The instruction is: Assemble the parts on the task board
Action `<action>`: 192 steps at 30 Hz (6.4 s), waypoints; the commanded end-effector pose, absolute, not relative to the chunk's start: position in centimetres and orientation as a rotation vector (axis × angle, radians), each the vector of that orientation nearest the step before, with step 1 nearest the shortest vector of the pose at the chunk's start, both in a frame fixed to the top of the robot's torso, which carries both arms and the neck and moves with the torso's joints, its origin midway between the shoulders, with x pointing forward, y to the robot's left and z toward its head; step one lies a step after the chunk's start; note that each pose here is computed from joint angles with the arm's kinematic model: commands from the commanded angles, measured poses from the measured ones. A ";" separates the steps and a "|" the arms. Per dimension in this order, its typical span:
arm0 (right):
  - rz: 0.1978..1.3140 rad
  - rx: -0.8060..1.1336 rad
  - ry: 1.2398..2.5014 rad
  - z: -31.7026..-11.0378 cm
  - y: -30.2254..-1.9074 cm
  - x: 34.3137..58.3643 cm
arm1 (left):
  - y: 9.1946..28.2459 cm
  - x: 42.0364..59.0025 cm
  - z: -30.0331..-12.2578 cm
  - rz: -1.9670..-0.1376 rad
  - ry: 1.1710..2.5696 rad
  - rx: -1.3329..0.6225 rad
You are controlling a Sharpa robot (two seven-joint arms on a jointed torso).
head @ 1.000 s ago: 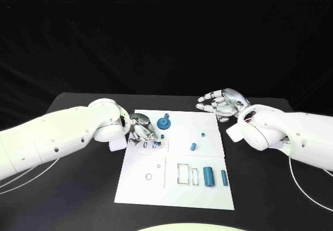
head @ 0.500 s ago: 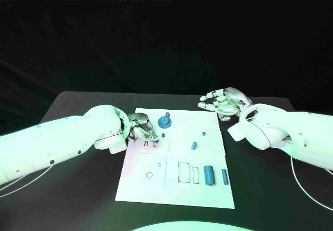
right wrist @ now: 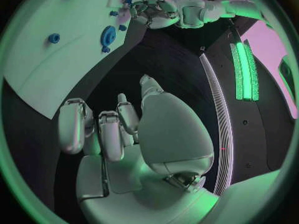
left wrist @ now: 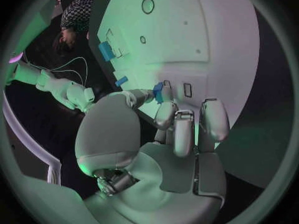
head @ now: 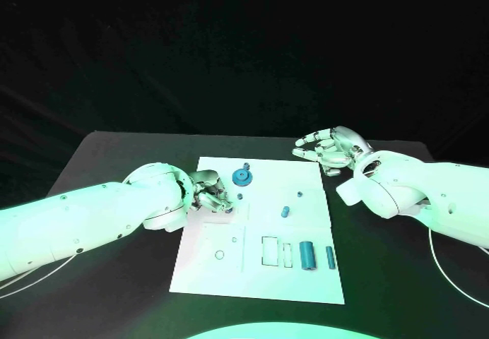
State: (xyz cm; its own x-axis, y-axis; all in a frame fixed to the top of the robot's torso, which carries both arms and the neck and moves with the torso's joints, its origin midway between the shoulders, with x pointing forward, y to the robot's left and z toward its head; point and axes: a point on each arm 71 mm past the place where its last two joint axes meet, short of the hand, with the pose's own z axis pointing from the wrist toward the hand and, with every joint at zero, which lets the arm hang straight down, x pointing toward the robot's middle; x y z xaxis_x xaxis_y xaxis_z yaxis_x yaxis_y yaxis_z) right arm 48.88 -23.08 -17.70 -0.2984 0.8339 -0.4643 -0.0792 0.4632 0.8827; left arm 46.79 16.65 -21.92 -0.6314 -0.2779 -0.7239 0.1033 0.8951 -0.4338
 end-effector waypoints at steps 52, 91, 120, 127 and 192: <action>1.055 0.651 1.628 -17.9 -23.1 48.8 | 16.6 46.6 -22.6 -0.503 2.243 -0.065; 1.054 0.652 1.629 -17.9 -23.1 48.8 | 15.8 47.4 -23.2 -0.504 2.289 -0.124; 1.053 0.653 1.626 -17.9 -23.2 48.7 | 16.0 47.6 -23.5 -0.481 2.319 -0.116; 1.051 0.653 1.620 -17.8 -23.3 48.7 | 16.2 47.7 -23.5 -0.473 2.314 -0.122; 1.036 0.660 1.620 -18.2 -23.6 49.0 | 19.6 53.2 -16.9 -0.452 2.153 -0.273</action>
State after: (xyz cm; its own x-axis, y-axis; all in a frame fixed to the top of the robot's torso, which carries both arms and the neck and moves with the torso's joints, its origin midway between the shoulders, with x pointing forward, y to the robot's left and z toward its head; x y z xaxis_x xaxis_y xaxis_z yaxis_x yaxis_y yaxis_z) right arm 49.02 -23.79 -18.20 -0.2861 0.8352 -0.4697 -0.0665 0.4717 0.8793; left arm 53.05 19.78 -16.89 -0.5619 -0.3696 -0.7401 -0.0429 0.9065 -0.4201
